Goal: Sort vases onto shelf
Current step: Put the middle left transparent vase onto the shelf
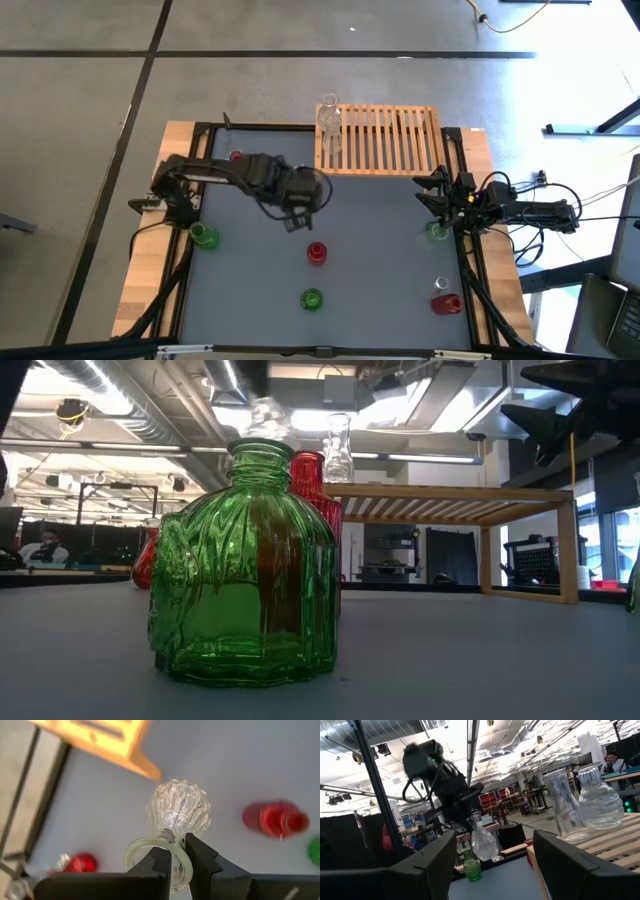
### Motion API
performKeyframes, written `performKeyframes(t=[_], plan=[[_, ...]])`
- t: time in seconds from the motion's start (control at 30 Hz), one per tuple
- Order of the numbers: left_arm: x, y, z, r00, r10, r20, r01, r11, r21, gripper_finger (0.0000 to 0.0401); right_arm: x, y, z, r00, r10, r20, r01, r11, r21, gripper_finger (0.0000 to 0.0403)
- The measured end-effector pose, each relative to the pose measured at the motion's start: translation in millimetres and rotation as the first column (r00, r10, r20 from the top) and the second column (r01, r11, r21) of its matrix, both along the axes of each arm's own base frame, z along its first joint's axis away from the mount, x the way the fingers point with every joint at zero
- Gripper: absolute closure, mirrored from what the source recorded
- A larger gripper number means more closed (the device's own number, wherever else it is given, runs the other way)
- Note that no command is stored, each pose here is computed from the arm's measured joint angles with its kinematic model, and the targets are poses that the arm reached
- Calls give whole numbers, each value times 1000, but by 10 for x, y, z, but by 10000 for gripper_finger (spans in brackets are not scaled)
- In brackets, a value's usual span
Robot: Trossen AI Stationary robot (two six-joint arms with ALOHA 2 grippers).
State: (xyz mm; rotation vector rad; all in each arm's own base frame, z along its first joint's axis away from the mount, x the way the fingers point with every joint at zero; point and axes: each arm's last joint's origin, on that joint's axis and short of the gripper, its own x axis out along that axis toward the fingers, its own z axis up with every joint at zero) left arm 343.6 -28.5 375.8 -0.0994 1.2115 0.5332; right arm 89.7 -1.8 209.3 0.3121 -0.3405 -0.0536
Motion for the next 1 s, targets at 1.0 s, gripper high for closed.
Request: performKeyframes(t=[1.0], plan=[[561,-76,-884,977,-179,114,189,978,-84,369,11,1,-33,999,-1,-37,1,1000,-12,152]])
